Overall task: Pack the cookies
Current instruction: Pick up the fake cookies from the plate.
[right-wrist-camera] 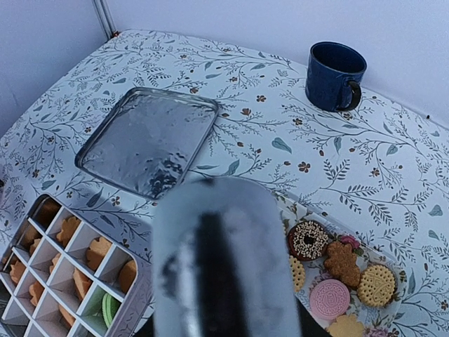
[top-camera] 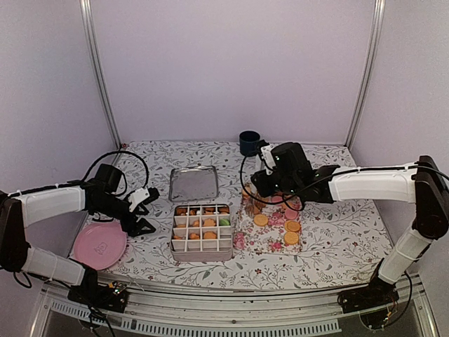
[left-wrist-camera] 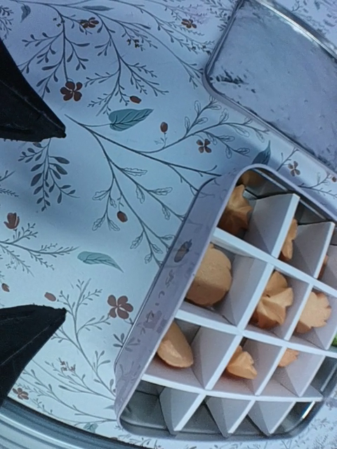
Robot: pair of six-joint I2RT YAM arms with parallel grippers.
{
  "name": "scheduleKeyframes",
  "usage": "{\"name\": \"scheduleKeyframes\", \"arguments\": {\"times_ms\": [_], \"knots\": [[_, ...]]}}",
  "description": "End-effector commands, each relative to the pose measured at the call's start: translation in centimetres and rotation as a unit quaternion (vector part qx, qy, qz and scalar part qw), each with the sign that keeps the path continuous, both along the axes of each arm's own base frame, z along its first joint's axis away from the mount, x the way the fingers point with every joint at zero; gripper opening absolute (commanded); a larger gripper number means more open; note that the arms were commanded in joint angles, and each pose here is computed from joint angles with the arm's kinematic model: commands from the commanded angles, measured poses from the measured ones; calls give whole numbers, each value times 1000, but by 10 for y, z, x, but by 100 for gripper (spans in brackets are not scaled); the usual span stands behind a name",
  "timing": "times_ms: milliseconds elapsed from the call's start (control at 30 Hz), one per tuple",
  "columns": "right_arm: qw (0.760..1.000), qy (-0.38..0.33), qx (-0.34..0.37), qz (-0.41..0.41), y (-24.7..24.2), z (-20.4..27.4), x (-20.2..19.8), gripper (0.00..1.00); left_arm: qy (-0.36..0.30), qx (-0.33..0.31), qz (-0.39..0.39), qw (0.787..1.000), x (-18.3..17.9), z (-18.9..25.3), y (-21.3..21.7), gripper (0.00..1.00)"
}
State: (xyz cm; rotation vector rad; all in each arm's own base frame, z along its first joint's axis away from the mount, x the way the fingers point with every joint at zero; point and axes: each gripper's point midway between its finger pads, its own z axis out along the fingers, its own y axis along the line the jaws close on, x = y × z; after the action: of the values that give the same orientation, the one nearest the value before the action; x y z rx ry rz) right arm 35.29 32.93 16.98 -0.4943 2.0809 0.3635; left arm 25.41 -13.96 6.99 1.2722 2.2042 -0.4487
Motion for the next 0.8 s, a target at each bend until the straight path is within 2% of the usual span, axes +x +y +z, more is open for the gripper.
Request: {"name": "scheduleKeyframes", "arguments": {"times_ms": [0,100,200,400,500,767], "knots": [[1000,1,24,1,7,0,5,38,-14,-4,2,1000,5,9,1,81],[1000,1,27,4,10,1,6,37,-16,-3,3,1000,5,9,2,81],[1000,-1,22,-1,9,1,8,32,-16,-3,3,1000,5,9,2,81],[1000,-4,16,-5,7,5,9,8,-14,-2,1,1000,4,8,2,81],[1000,-13,22,-4,7,17,9,0,-16,-3,2,1000,5,9,2,81],[998,-37,48,7,6,59,2,0,-17,-2,2,1000,4,9,2,81]]}}
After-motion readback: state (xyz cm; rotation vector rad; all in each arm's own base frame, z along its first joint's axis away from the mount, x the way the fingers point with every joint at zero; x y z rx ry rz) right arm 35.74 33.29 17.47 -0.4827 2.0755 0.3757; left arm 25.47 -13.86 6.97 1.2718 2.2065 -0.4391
